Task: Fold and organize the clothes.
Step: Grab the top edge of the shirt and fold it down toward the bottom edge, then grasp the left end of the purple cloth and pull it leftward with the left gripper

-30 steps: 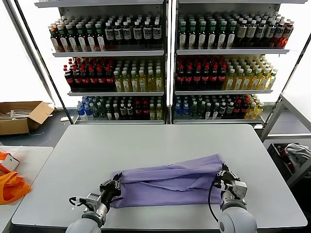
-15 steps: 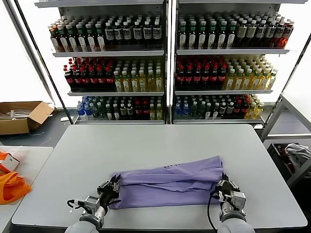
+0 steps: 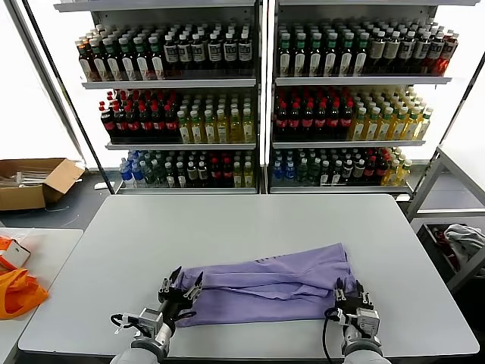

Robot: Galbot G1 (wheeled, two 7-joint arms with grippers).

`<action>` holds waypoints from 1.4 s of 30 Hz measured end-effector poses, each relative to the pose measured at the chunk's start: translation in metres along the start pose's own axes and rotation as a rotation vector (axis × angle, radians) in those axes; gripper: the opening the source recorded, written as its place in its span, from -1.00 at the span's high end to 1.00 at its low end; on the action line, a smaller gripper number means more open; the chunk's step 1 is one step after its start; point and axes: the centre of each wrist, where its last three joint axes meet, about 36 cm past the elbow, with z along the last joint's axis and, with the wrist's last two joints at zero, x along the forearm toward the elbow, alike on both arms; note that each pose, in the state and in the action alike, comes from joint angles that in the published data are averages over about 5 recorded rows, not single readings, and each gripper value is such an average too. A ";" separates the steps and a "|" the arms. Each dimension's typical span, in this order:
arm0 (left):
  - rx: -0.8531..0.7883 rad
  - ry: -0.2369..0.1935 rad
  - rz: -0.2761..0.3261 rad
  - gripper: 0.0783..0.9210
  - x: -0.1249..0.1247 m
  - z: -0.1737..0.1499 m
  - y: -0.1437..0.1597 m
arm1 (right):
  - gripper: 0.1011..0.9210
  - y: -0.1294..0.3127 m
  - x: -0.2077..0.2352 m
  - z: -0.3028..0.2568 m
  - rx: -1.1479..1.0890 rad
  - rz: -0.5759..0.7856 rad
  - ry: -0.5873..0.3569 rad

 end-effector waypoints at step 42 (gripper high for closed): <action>0.237 0.134 -0.073 0.00 0.003 0.017 -0.016 | -0.76 -0.040 0.012 -0.059 -0.047 0.021 -0.144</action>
